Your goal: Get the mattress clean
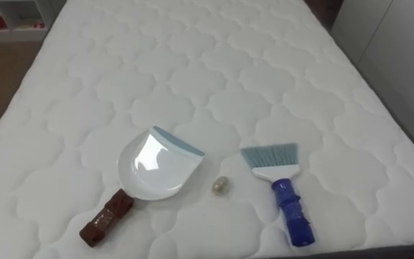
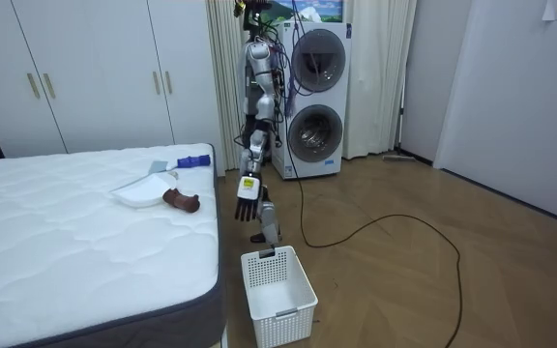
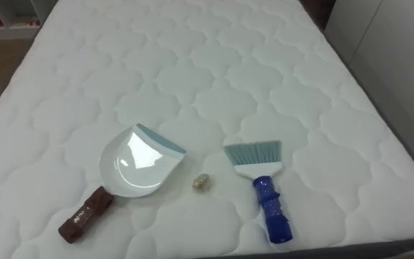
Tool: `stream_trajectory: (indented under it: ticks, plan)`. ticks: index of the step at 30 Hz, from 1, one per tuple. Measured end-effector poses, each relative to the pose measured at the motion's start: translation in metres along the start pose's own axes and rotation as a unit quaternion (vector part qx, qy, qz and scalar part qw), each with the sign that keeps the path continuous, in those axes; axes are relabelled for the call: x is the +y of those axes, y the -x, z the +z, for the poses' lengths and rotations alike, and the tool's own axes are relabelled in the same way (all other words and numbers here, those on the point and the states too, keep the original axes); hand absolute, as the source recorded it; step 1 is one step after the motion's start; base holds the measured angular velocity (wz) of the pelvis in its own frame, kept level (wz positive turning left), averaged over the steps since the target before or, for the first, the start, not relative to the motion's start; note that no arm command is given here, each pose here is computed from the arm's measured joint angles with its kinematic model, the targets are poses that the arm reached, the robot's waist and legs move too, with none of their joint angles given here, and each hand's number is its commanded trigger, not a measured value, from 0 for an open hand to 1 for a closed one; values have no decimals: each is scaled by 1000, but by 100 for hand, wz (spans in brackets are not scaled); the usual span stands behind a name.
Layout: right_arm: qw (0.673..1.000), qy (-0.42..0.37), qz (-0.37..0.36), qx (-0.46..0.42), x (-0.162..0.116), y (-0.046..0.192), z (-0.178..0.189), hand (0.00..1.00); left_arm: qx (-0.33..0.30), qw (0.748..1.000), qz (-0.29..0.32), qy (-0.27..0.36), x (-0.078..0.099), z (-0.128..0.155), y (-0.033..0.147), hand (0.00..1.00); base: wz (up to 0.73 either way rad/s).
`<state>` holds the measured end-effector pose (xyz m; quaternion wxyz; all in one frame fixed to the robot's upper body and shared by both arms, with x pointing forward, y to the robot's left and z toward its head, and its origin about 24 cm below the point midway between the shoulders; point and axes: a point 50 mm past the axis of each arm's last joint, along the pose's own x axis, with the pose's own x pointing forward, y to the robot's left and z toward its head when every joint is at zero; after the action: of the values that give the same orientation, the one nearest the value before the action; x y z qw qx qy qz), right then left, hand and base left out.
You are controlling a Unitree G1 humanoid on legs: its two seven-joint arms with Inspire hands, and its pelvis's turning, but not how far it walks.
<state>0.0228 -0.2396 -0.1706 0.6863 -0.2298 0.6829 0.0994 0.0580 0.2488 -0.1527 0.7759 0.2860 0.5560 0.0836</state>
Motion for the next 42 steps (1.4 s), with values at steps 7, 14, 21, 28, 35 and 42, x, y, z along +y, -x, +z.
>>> stream_trajectory:
  ticks: [7,14,21,28,35,42]
  plan:
    - [1000,0,-9,-23,-3,0,4,0,-122,984,110,65,30,49,4,0,1]
    - [999,-7,-12,-40,-6,1,6,0,-218,953,176,118,47,84,15,0,1]
    - [999,-4,-14,-50,-7,1,8,0,-256,942,181,122,50,97,21,0,4]
    - [999,2,-17,-50,-10,1,8,0,-292,930,186,123,55,113,26,0,-4]
    - [999,-7,-6,-45,-12,1,11,0,-302,928,186,117,53,127,24,0,-2]
    - [997,-22,-35,-60,-23,2,26,0,-295,935,166,107,46,133,18,0,4]
